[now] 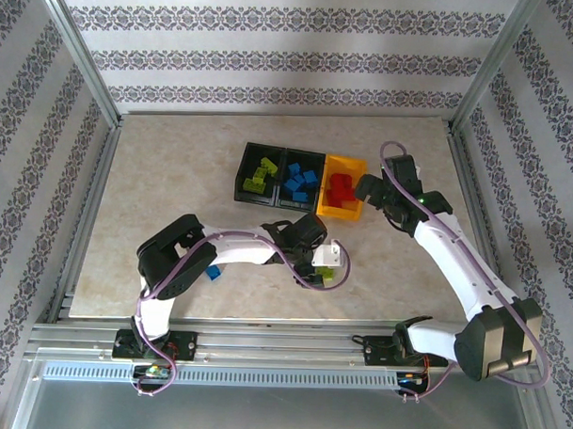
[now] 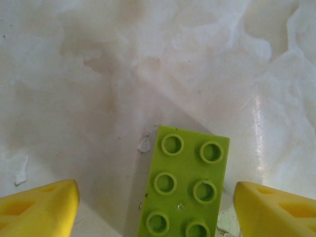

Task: Sort the legos into containers by color
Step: Pick up the lego from the middle-left of the table.

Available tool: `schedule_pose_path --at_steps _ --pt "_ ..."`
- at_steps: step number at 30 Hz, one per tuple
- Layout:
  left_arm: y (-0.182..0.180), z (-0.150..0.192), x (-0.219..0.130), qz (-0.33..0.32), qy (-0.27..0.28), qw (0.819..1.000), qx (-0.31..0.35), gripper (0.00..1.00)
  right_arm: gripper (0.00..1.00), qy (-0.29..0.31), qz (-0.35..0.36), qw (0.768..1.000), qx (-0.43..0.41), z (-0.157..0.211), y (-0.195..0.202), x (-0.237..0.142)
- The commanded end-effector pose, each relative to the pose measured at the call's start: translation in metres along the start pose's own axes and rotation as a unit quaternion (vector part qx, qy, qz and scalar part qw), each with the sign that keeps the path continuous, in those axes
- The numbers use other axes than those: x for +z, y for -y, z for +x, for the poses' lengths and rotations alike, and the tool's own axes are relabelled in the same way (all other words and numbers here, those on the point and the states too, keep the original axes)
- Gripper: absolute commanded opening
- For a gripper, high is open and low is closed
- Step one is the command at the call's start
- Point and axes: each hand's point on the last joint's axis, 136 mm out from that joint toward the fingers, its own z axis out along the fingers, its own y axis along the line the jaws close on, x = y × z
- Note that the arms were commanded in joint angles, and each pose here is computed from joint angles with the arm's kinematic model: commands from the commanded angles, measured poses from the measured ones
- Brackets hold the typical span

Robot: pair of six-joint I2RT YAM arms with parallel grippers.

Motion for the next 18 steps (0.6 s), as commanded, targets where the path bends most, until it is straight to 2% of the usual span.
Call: schedule_pose_path --at_steps 1,9,18 --pt "0.006 -0.003 0.006 0.007 -0.006 1.0 0.011 0.78 0.98 0.006 0.006 1.0 0.012 -0.001 0.008 -0.003" --pt "0.002 0.01 0.015 0.0 -0.038 0.999 -0.006 0.52 0.98 0.002 0.001 1.0 0.018 -0.001 0.006 -0.001" --pt "-0.007 0.011 0.008 -0.036 -0.031 0.998 -0.034 0.37 0.98 0.005 -0.006 1.0 0.019 -0.003 0.003 -0.004"
